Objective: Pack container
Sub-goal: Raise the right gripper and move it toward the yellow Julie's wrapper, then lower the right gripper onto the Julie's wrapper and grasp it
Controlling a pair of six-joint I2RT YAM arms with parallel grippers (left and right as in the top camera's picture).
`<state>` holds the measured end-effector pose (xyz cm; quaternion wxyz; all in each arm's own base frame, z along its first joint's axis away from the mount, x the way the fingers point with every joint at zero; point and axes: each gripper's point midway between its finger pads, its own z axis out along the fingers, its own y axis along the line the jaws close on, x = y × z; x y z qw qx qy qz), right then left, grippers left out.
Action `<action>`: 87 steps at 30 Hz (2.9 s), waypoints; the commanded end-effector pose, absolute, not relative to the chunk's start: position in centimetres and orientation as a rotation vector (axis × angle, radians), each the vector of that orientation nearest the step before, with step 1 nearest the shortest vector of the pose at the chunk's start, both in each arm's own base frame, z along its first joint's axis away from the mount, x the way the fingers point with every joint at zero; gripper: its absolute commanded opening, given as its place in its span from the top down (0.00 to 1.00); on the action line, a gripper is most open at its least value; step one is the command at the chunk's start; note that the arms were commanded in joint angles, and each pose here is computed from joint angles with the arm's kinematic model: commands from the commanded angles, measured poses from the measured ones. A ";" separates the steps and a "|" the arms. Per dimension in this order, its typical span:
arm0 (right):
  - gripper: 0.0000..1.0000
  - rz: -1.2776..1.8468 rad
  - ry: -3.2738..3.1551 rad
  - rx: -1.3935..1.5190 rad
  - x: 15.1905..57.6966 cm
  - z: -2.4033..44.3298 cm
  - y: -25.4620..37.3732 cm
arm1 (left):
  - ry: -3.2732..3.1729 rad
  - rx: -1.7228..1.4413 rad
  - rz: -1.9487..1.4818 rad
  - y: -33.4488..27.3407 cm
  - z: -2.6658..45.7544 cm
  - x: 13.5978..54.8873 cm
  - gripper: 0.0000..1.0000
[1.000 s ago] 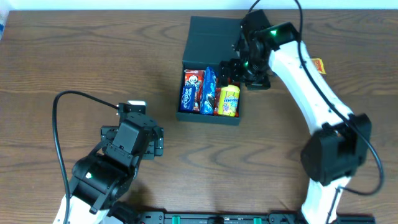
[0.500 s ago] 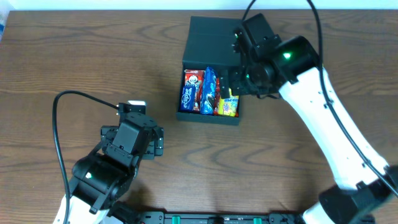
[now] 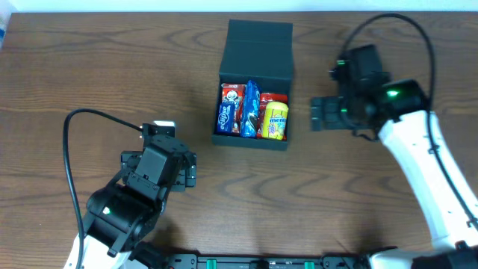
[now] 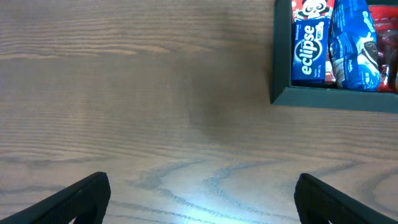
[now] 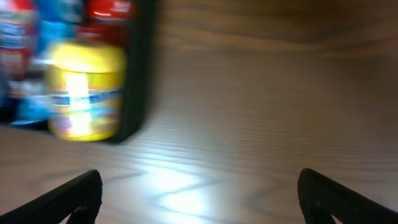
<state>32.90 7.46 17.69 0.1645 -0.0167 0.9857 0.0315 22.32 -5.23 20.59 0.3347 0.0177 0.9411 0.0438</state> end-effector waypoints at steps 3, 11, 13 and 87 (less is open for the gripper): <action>0.01 -0.046 2.821 -0.306 33.8 16.4 1.9 | 2.452 0.035 0.143 -4.8 20.6 22.4 0.05; 0.01 -0.167 2.749 -0.453 38.4 13.8 -4.5 | 2.452 0.035 0.143 -4.8 20.6 22.4 0.05; 0.01 -0.209 2.701 -0.593 40.0 13.3 -5.1 | 2.451 0.035 0.143 -4.8 20.6 22.4 0.05; 0.01 -0.066 2.446 -1.423 52.2 1.9 -3.3 | 2.452 0.035 0.143 -4.8 20.6 22.4 0.05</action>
